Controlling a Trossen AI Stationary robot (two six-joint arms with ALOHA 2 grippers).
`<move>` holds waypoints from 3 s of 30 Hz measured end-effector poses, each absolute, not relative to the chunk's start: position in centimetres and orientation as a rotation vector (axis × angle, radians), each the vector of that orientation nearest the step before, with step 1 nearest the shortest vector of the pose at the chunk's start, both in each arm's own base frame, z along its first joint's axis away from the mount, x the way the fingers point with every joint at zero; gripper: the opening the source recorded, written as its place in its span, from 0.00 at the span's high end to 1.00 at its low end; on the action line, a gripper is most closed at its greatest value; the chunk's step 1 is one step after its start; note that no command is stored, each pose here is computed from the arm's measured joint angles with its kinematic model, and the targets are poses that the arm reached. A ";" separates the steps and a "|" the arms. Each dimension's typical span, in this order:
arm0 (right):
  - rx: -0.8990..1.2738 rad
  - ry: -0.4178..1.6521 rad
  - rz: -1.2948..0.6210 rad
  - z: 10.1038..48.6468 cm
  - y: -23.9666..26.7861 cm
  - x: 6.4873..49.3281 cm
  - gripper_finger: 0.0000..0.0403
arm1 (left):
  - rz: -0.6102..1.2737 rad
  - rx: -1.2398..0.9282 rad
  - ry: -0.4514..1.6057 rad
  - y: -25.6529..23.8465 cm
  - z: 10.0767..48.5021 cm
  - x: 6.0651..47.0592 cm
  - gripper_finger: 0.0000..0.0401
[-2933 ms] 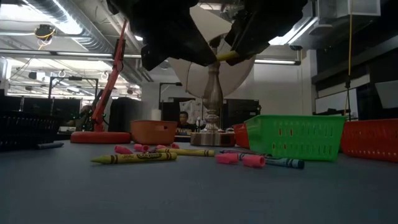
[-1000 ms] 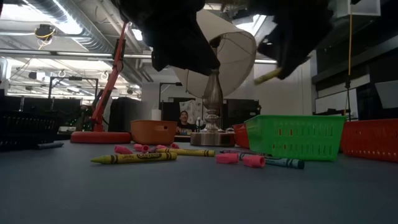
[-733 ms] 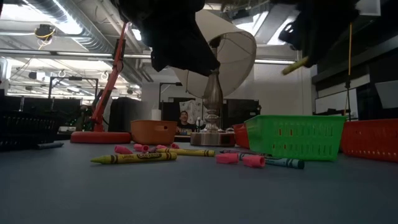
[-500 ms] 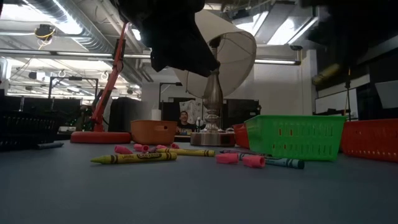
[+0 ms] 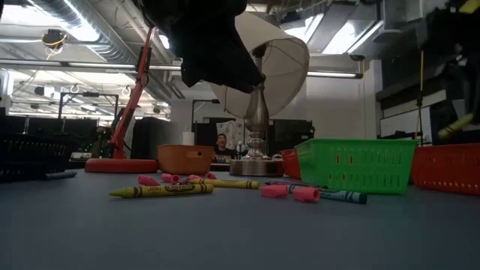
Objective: Sort crayons
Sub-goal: Put the yellow crayon into the bottom dark orange bin, then put the light blue crayon into the green bin
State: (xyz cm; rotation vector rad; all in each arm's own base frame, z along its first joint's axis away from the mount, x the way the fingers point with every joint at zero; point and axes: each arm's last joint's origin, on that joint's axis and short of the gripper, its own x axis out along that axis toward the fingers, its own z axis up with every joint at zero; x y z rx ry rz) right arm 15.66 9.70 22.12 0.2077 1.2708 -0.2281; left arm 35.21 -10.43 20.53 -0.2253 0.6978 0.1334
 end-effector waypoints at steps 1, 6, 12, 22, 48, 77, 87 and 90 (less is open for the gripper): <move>0.206 1.280 -0.234 21.8 9.6 15.5 0.91 | 0.134 -0.226 0.698 -10.4 20.5 35.2 0.73; 0.196 1.328 -0.244 20.7 9.4 15.1 0.89 | 0.124 -0.230 0.701 -10.5 20.5 35.2 0.73; 0.193 1.332 -0.246 20.5 9.3 15.1 0.88 | 0.106 -0.228 0.703 -11.2 20.5 35.0 0.73; 0.184 1.320 -0.257 20.5 9.3 15.1 0.70 | 0.024 -0.239 0.714 -14.7 20.5 33.7 0.73; 0.198 1.292 -0.244 20.6 9.5 15.4 0.65 | -0.243 -0.216 0.693 -26.1 13.5 30.9 0.75; 0.217 1.264 -0.229 20.6 9.6 15.7 0.65 | -0.184 -0.114 0.752 -26.3 9.3 30.9 0.87; 0.245 1.225 -0.206 20.7 9.9 16.1 0.65 | -0.180 -0.114 0.751 -26.2 9.4 30.9 0.98; 0.250 1.217 -0.202 20.8 9.9 16.2 0.65 | -0.182 -0.117 0.753 -26.1 9.9 30.9 0.98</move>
